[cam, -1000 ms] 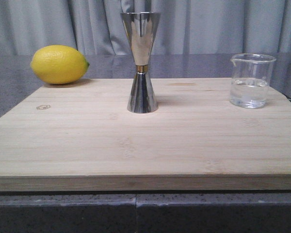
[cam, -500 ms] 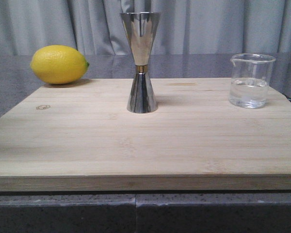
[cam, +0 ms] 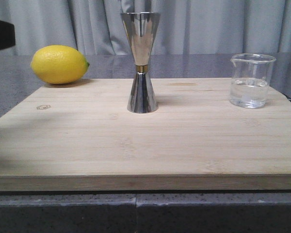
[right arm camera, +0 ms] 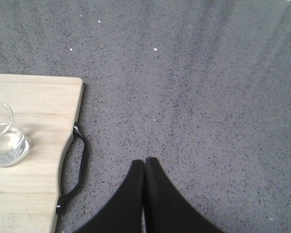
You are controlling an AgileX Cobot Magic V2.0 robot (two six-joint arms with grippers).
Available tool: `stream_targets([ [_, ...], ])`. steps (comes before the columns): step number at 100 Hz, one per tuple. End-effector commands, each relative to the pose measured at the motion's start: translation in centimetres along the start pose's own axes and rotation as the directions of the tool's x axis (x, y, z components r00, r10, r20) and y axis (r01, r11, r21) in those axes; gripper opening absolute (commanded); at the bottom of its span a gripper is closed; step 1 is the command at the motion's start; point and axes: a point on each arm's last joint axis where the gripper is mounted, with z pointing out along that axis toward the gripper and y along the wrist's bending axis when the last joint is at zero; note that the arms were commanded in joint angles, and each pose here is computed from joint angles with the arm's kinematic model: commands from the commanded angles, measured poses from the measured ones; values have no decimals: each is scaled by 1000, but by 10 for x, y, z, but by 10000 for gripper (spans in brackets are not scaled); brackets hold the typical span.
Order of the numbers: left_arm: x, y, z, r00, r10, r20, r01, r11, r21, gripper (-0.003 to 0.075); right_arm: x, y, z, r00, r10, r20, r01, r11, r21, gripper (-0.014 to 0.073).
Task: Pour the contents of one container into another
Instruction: 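Move the left gripper toward the steel jigger and around its waist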
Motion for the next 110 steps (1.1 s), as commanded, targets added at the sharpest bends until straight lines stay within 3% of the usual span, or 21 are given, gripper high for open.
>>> stream_targets([
  [1, -7, -2, 10, 994, -30, 109, 28, 999, 25, -5, -17, -1, -3, 993, -12, 120, 11, 1000, 6, -71],
  [24, 15, 1, 35, 968, -211, 137, 193, 973, 129, -5, -9, 3, 13, 974, -29, 223, 31, 1000, -5, -71],
  [42, 26, 9, 49, 942, -317, 108, 268, 908, 321, -5, 4, 5, 23, 979, -19, 201, 23, 1000, -17, -71],
  [53, 26, 13, 53, 950, -305, 69, 245, 863, 441, -5, 6, 5, 25, 979, -15, 205, 20, 1000, -20, -71],
  [77, 17, 21, 59, 974, -218, 61, 151, 827, 541, 0, 10, 6, 28, 978, -14, 206, 19, 1000, -22, -58],
  [90, 14, 23, 62, 984, -175, 26, 127, 800, 587, 73, 12, 6, 30, 978, -15, 209, 20, 1000, -23, 45],
  [110, 10, 24, 65, 990, -140, 37, 88, 787, 611, 310, 10, 6, 30, 970, -14, 242, 21, 1000, -22, 367],
])
